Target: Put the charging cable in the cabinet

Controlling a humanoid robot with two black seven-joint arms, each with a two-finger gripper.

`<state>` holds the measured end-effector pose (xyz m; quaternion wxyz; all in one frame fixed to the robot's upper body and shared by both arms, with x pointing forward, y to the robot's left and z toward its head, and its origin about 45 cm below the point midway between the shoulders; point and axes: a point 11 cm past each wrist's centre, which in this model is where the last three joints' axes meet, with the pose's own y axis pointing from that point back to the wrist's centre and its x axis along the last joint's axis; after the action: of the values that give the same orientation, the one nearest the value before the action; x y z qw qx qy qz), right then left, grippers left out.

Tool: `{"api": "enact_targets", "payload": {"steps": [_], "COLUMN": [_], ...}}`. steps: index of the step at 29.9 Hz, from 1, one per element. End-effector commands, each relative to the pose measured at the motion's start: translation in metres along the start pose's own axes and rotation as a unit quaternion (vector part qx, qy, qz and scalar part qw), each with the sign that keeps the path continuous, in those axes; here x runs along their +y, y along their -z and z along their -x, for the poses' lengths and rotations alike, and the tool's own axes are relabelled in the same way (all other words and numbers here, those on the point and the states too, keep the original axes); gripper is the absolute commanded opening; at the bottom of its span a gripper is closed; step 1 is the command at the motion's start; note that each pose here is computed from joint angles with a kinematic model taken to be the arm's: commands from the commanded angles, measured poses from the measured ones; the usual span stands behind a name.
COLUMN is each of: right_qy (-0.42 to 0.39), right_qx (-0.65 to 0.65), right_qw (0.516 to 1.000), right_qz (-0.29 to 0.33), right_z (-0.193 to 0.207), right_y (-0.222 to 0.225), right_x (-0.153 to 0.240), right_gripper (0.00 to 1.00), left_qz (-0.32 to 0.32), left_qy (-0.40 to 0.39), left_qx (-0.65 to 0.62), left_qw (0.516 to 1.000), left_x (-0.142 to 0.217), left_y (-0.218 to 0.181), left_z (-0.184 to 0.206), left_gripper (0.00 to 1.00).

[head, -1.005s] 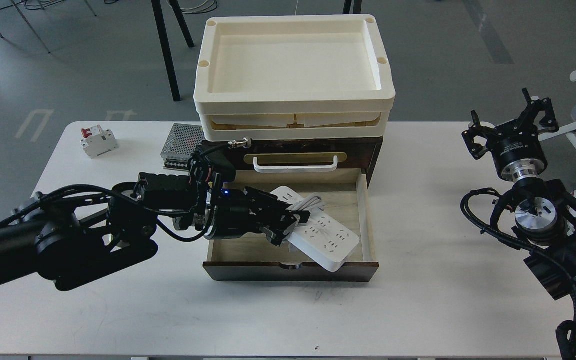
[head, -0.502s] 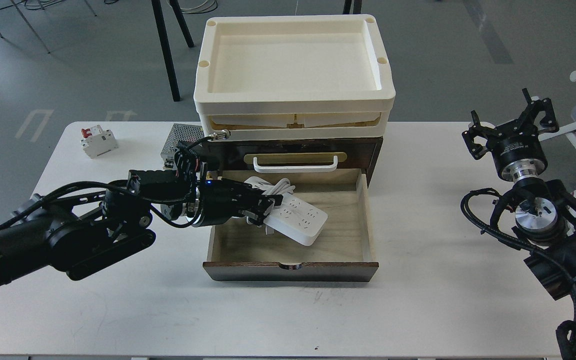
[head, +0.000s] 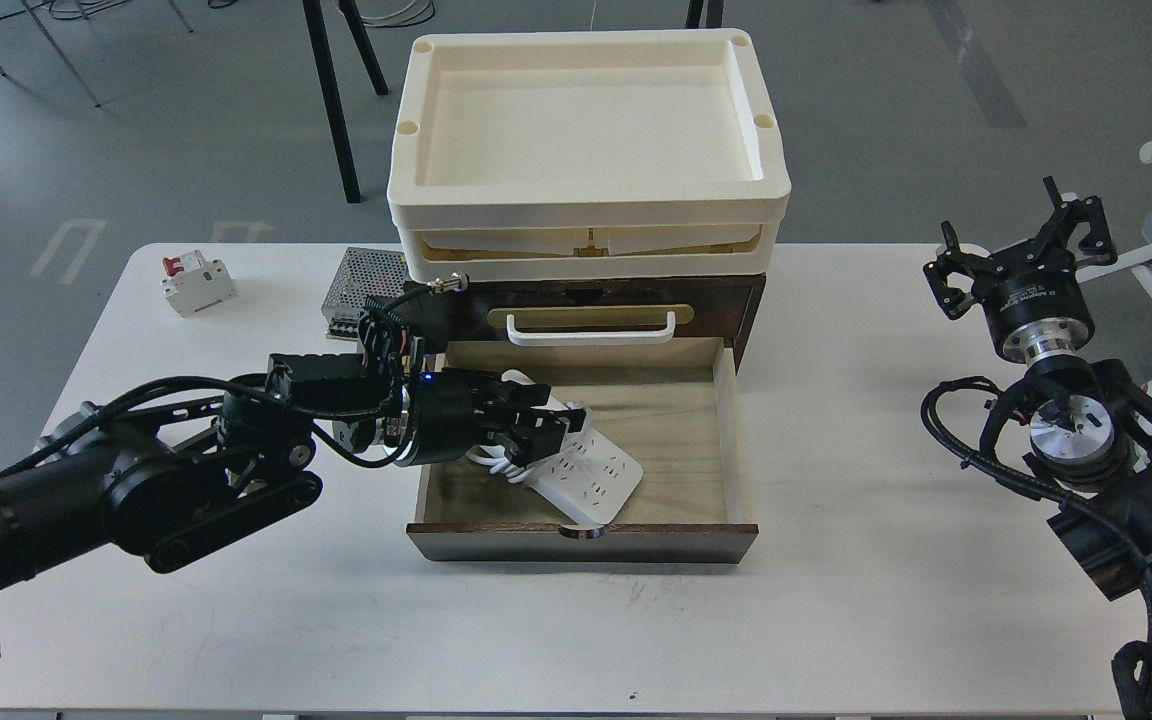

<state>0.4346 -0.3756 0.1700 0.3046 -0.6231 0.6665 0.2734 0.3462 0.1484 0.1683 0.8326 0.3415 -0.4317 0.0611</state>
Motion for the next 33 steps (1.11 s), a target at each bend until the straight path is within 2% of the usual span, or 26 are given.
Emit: {"api": "enact_targets", "payload": {"steps": [1, 3, 5, 7, 9, 10, 13, 17, 19, 25, 29, 33], "right_qy": [-0.001, 0.000, 0.000, -0.001, 0.000, 0.000, -0.002, -0.002, 0.000, 0.000, 0.002, 0.000], "right_qx": [0.000, 0.000, 0.000, 0.000, 0.000, 0.000, -0.001, 0.000, 0.000, 0.000, -0.004, -0.011], "right_qw": [1.000, 1.000, 1.000, 1.000, 1.000, 1.000, 1.000, 1.000, 1.000, 1.000, 1.000, 1.000], "right_qz": [0.000, 0.000, 0.000, 0.000, 0.000, 0.000, 0.000, 0.000, 0.000, 0.003, 0.004, -0.001], "right_z": [-0.001, 0.000, 0.000, -0.001, 0.000, 0.000, -0.001, -0.001, 0.000, 0.000, 0.001, 0.001], "right_y": [0.000, -0.001, -0.001, 0.000, -0.001, -0.001, 0.000, -0.001, 0.000, 0.000, 0.000, 0.002], "right_x": [0.000, 0.000, 0.000, 0.000, 0.000, 0.000, 0.000, 0.000, 0.000, 0.000, -0.001, -0.001], "right_gripper": [1.00, 1.00, 1.00, 1.00, 1.00, 1.00, 1.00, 1.00, 1.00, 1.00, 1.00, 1.00], "left_qz": [0.105, 0.166, 0.186, 0.204, 0.236, 0.251, 0.314, 0.407, 0.412, 0.406, 0.348, 0.275], "left_qy": [-0.040, -0.049, -0.073, -0.114, -0.174, -0.201, -0.271, -0.365, -0.388, -0.456, -0.524, -0.551], "left_qx": [0.007, 0.006, 0.013, 0.050, 0.118, 0.155, 0.270, 0.380, 0.434, 0.554, 0.608, 0.650], "left_qw": [0.994, 0.985, 0.980, 0.971, 0.949, 0.934, 0.869, 0.746, 0.701, 0.565, 0.484, 0.445], "left_x": [0.014, 0.021, 0.025, 0.033, 0.049, 0.057, 0.088, 0.153, 0.177, 0.222, 0.240, 0.242], "left_y": [-0.037, -0.058, -0.069, -0.073, -0.077, -0.076, -0.071, -0.050, -0.024, 0.069, 0.139, 0.184], "left_z": [-0.023, -0.027, -0.041, -0.064, -0.098, -0.112, -0.158, -0.214, -0.223, -0.206, -0.170, -0.126], "left_gripper": [0.64, 0.73, 0.75, 0.77, 0.86, 0.87, 0.91, 0.97, 0.99, 1.00, 1.00, 1.00]}}
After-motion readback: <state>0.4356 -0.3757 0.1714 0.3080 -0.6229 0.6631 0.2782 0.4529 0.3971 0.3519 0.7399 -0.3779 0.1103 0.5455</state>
